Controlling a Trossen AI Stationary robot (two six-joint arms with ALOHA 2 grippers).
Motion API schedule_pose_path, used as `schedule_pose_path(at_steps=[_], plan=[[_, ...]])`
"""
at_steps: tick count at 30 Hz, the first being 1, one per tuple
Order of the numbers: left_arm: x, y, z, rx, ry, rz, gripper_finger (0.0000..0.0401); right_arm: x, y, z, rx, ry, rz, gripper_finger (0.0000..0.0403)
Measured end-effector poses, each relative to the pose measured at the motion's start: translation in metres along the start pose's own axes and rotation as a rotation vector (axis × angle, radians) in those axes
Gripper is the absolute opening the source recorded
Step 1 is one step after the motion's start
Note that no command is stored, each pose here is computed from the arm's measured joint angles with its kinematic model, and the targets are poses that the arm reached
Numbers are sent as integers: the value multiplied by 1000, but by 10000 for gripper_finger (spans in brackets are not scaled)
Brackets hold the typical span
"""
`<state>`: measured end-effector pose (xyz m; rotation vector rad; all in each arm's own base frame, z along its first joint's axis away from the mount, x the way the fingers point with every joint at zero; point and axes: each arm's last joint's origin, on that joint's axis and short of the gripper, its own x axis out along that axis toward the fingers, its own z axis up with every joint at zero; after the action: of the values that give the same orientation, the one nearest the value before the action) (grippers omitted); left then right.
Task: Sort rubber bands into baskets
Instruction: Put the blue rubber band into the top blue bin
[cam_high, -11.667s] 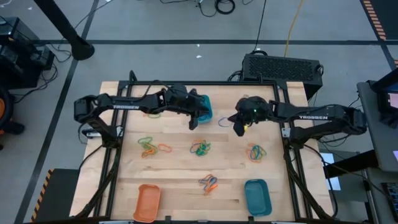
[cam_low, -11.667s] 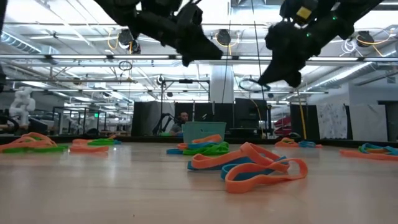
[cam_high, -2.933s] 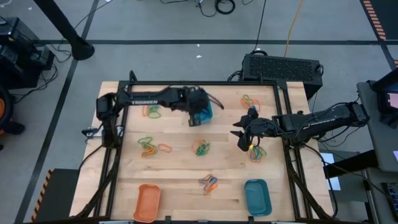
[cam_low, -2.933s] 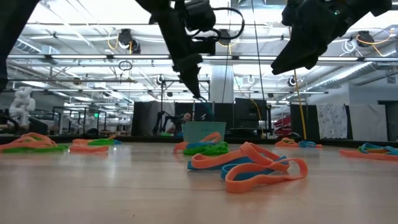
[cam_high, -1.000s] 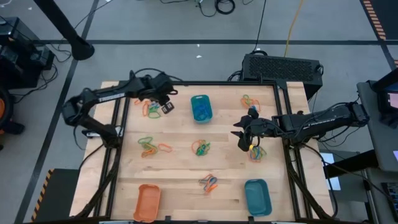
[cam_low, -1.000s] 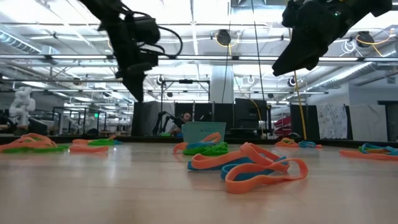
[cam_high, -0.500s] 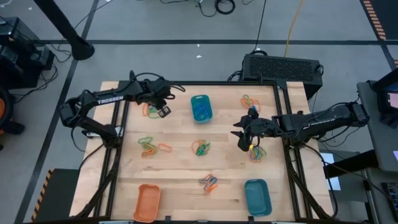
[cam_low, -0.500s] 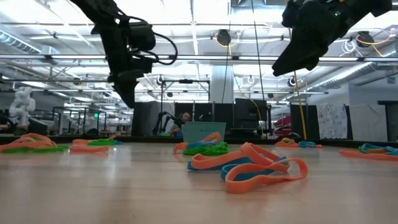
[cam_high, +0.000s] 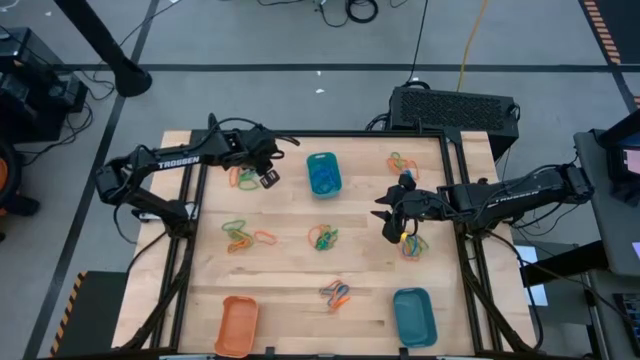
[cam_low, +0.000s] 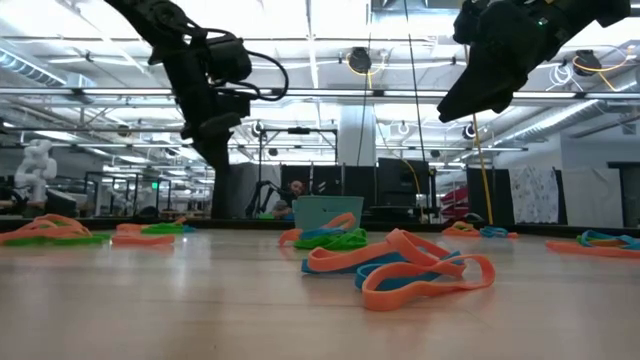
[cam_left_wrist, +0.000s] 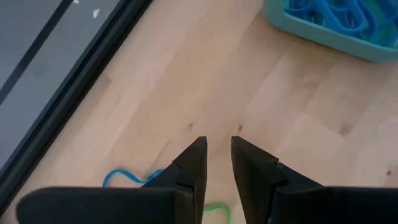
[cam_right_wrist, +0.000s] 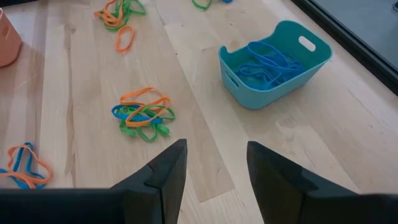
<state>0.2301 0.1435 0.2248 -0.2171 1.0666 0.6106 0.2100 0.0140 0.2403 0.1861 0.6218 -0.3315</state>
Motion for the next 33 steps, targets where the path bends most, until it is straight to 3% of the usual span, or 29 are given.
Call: schedule_pose_path(at_steps=[12, 22, 33], plan=[[1, 0, -2, -22, 16, -11, 81, 0, 0, 0, 1, -1, 0, 160], [18, 6, -31, -108, 143, 51, 81, 0, 0, 0, 0, -1, 0, 160], [18, 6, -32, -121, 153, 59, 81, 0, 0, 0, 0, -1, 0, 160]])
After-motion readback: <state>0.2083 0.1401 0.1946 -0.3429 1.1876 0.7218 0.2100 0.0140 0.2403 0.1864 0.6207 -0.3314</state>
